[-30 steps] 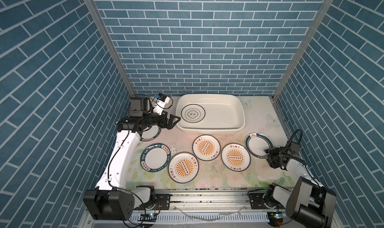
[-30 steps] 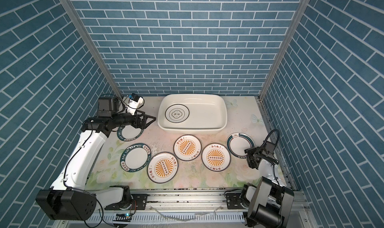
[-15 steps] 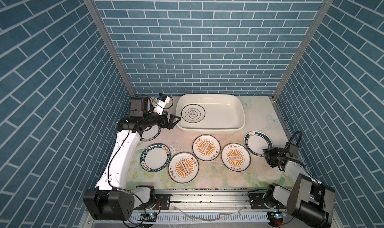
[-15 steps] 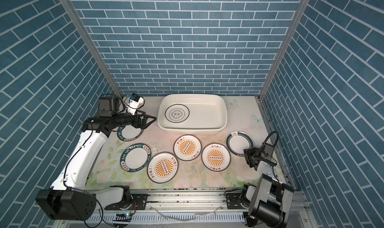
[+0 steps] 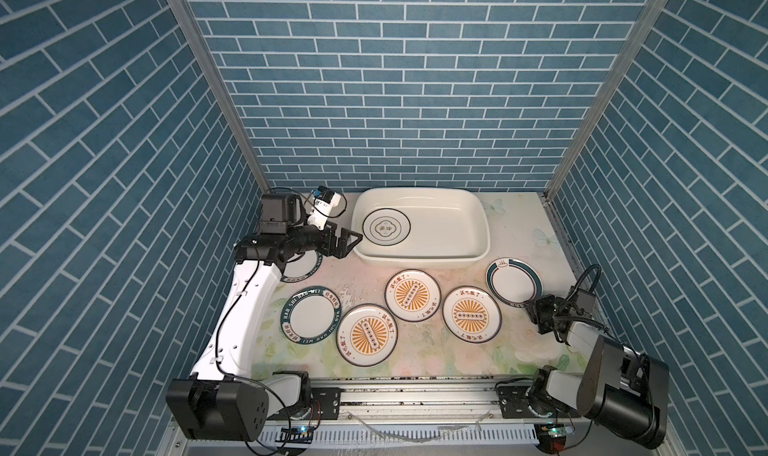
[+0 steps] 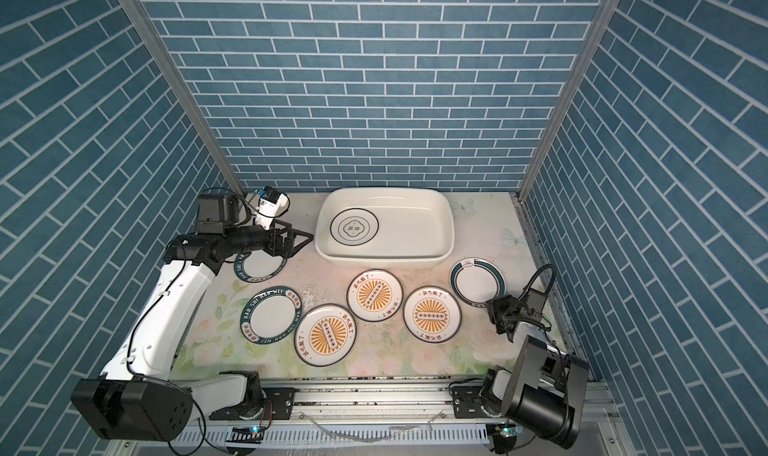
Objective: Place the plates into the plastic bin on the countertop
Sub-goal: 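Grip the plate's rim with the right gripper and tilt it upright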
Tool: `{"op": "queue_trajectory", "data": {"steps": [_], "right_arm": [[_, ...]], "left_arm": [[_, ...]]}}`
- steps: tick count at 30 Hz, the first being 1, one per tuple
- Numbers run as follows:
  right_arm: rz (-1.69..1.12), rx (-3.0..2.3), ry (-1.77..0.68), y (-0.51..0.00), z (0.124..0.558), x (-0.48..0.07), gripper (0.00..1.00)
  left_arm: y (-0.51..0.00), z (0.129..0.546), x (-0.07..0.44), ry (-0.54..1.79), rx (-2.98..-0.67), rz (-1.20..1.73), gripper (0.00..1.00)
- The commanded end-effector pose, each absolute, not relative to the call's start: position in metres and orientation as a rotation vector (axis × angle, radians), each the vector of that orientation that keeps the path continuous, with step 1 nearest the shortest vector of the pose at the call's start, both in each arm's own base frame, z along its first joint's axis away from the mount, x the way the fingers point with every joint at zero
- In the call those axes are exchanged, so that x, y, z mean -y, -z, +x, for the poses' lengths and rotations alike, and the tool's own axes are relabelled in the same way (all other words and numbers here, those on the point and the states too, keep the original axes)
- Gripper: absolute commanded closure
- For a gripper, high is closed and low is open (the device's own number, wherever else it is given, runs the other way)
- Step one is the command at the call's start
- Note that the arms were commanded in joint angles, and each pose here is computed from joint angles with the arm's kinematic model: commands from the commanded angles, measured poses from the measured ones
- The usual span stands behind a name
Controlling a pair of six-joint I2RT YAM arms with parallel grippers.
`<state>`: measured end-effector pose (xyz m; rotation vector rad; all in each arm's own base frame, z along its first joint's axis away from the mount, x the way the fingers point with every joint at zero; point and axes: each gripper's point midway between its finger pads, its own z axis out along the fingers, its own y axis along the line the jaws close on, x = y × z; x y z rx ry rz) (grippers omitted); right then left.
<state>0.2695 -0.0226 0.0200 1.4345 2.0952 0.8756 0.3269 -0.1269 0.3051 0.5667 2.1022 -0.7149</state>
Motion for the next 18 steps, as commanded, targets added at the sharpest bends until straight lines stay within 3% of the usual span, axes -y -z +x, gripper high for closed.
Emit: {"op": "queue_trajectory", "data": {"steps": [1, 14, 18], "right_arm": [[1.568, -2.161, -0.844, 0.010, 0.243, 0.015, 0.91], [1.468, -2.079, -0.867, -0.016, 0.261, 0.021, 0.94], [1.415, -2.047, -0.879, -0.032, 0.270, 0.024, 1.00]], "left_arm": [[-0.312, 0.323, 0.130, 0.726, -2.079, 0.570, 0.01], [-0.317, 0.323, 0.132, 0.724, -2.071, 0.571, 0.00], [-0.319, 0.322, 0.132, 0.722, -2.068, 0.569, 0.00]]}}
